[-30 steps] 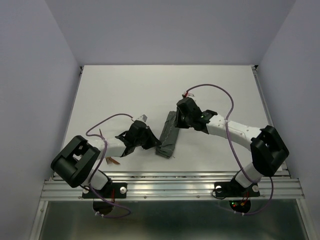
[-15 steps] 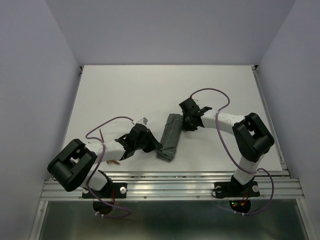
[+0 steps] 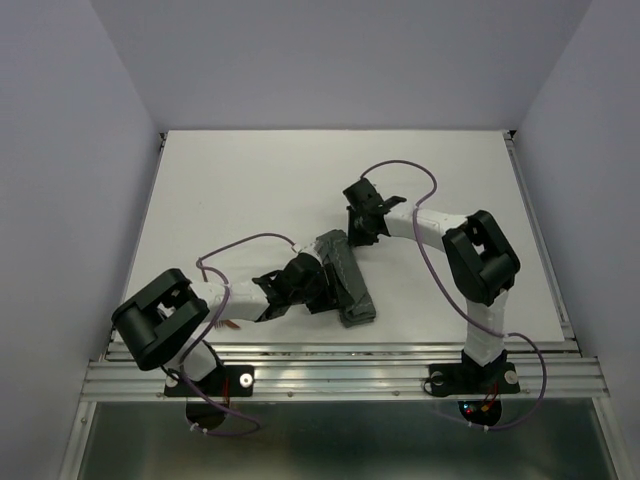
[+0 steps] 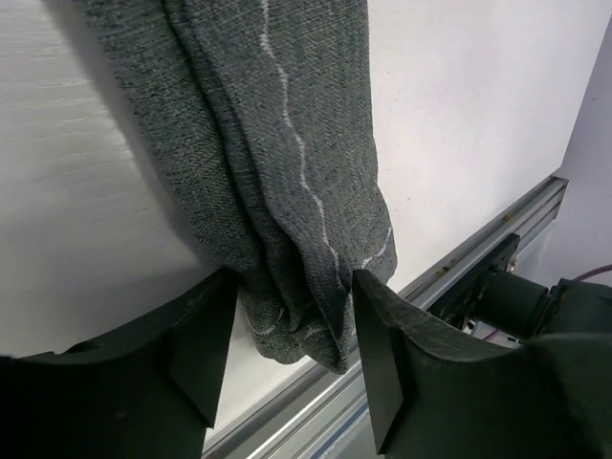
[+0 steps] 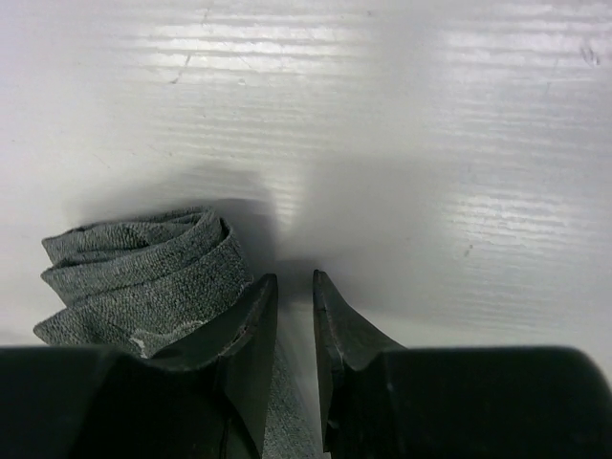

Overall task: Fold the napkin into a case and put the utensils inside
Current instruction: Fold the 2/3-rectangle-folded napkin at the center of the board, then move the smaller rectangle-folded napkin to the center of the board.

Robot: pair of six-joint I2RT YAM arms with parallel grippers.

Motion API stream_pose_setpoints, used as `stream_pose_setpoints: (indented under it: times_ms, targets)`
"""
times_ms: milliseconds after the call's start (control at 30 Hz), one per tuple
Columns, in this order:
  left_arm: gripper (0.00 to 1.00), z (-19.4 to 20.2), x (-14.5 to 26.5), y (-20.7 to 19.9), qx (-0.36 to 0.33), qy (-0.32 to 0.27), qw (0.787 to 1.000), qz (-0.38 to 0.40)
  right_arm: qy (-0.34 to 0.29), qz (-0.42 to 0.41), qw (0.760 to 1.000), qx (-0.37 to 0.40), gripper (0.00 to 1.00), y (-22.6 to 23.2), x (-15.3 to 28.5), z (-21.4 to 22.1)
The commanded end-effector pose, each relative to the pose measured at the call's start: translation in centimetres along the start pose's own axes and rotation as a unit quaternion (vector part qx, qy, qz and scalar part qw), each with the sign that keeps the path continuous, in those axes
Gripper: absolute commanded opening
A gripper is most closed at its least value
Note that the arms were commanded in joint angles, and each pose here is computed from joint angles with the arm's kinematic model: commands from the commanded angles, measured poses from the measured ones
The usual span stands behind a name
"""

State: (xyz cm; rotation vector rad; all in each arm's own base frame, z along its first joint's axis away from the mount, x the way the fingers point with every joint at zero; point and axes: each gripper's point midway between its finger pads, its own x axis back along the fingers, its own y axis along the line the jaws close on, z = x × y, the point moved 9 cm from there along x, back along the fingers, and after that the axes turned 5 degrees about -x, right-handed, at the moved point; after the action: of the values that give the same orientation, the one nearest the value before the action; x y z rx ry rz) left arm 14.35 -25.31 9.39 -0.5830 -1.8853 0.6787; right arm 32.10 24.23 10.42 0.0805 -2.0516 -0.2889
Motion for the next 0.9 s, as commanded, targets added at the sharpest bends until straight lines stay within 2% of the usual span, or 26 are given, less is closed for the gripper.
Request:
stream_pose_setpoints:
  times_ms: [0, 333, 567, 733, 867]
  targets:
    - [0.64, -0.7, 0.0, -1.6, -0.006, -0.014, 1.000, 0.013, -0.001, -0.011, 1.000, 0.023, 0.27, 1.0, -0.3, -1.2]
    - [0.67, -3.3, 4.0, -3.0, -0.038, -0.076, 0.996, 0.005, -0.056, 0.018, 0.998, 0.027, 0.28, -0.1, 2.9, -2.3]
    - [0.67, -5.6, 4.5, -1.1, -0.024, -0.101, 0.995, -0.014, -0.082, 0.026, 0.996, 0.009, 0.28, -0.9, 6.0, -2.4]
    - [0.64, -8.2, 4.4, -0.4, -0.010, -0.125, 0.992, -0.020, -0.076, 0.006, 0.997, 0.020, 0.27, -1.0, 8.7, 0.2]
    - [0.64, -10.5, 3.3, 0.1, -0.010, -0.129, 0.991, -0.034, -0.049, -0.012, 0.998, 0.048, 0.27, 0.5, 10.3, 4.4]
